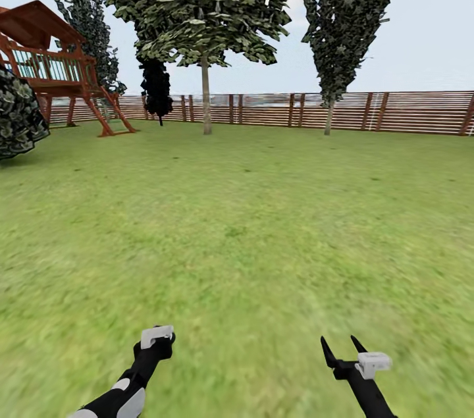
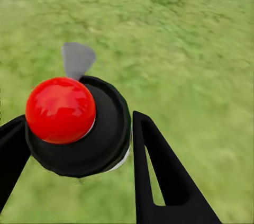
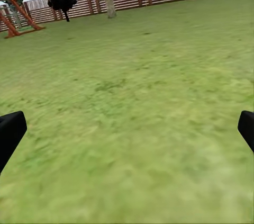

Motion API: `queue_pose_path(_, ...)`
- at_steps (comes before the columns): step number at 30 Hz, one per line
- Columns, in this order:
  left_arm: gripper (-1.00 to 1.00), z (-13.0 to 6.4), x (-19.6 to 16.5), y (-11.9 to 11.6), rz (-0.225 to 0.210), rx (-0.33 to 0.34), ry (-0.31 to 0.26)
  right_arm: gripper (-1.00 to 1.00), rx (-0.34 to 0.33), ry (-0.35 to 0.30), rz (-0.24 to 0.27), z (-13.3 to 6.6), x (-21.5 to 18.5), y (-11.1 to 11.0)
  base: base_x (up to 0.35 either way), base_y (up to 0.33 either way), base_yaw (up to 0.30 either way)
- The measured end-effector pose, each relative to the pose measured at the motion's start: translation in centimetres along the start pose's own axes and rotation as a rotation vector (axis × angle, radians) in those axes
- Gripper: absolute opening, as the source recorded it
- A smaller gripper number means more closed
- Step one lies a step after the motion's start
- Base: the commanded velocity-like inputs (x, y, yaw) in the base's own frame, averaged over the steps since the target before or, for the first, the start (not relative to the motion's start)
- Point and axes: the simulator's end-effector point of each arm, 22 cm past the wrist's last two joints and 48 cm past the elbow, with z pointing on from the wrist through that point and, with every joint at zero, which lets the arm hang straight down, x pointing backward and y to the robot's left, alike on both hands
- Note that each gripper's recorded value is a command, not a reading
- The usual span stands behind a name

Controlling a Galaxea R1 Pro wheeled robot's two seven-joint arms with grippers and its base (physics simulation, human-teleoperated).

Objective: In the garden, pick up the pesticide atomizer on the floor and spray pesticide onto both trees until each tree trunk is fully covered.

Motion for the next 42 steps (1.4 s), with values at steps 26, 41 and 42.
queue_pose_path(26, -1.0, 0.0, 0.01, -0.05, 0.001, 0.002, 0.0, 1.0, 0.0, -0.001, 0.0, 0.02, -0.02, 0.0, 0.315, 0.167, 0.0)
queue_pose_path(41, -1.0, 0.0, 0.01, -0.05, 0.001, 0.002, 0.0, 1.0, 0.0, -0.001, 0.0, 0.03, -0.03, 0.0, 0.315, 0.167, 0.0)
queue_pose_path(42, -1.0, 0.0, 0.01, -0.05, 0.001, 0.002, 0.0, 1.0, 0.0, -0.001, 0.0, 0.04, -0.04, 0.0, 0.315, 0.167, 0.0)
